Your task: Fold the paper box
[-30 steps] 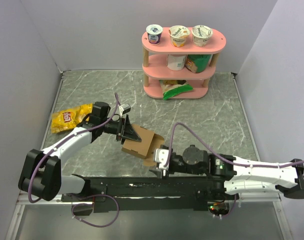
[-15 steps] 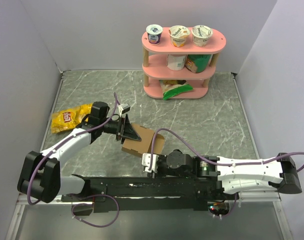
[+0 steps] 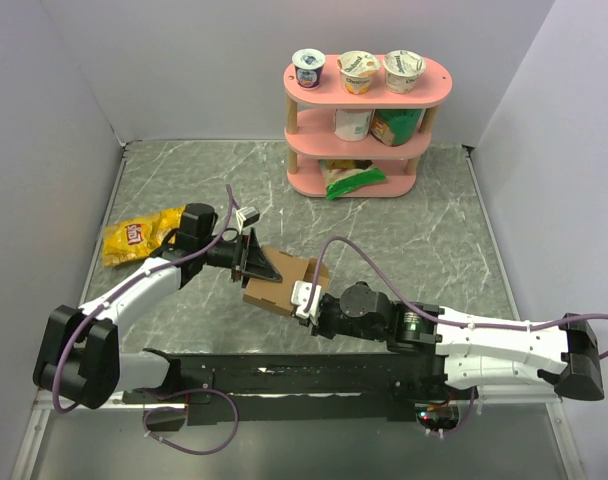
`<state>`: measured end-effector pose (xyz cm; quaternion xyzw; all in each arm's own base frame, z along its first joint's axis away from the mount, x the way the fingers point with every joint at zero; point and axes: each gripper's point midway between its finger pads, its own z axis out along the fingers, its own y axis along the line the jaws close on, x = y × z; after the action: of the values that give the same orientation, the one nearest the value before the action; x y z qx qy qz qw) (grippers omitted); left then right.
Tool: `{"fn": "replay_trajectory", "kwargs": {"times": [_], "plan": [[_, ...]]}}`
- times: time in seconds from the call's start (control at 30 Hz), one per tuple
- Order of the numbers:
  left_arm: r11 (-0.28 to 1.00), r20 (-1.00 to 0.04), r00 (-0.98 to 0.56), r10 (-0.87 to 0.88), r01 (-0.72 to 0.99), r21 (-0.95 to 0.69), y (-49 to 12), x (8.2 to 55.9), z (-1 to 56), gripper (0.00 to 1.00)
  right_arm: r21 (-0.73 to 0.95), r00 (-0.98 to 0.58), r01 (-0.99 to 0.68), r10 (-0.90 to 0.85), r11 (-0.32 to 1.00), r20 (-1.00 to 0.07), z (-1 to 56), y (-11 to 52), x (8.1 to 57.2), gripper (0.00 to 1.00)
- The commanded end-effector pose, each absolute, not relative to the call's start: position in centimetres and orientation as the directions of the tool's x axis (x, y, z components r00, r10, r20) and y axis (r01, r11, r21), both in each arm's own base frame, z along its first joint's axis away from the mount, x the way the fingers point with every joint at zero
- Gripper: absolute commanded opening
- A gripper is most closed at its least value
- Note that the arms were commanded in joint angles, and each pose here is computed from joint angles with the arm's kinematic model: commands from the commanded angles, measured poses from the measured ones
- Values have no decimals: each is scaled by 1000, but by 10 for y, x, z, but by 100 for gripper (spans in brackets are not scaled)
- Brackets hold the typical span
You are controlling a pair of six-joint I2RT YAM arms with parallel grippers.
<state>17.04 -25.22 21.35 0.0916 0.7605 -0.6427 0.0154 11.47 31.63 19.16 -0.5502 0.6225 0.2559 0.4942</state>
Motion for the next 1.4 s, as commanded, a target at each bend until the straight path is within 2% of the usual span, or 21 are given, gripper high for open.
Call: {"fn": "replay_trajectory", "kwargs": {"times": [0.0, 0.13, 0.2, 0.73, 1.1, 1.37], "plan": [[123, -187, -972, 141, 204, -971, -252, 164, 224, 43, -206, 99, -939, -358, 276, -928, 210, 320, 116, 18], [130, -188, -972, 139, 206, -970, -253, 165, 223, 43, -205, 104, -945, -360, 255, -927, 209, 322, 114, 2], [134, -185, -973, 140, 204, -970, -253, 165, 221, 43, -209, 111, -945, -354, 251, -929, 211, 323, 113, 0], [153, -236, -955, 177, 264, -952, -258, 161, 220, 43, -167, 80, -957, -341, 235, -937, 216, 325, 121, 0], [348, -253, -957, 143, 288, -892, -260, 181, 188, 41, -215, 130, -950, -335, 228, -933, 230, 334, 127, 0], [352, -238, -960, 149, 277, -894, -272, 180, 180, 41, -235, 140, -928, -314, 288, -939, 236, 331, 137, 0]]}}
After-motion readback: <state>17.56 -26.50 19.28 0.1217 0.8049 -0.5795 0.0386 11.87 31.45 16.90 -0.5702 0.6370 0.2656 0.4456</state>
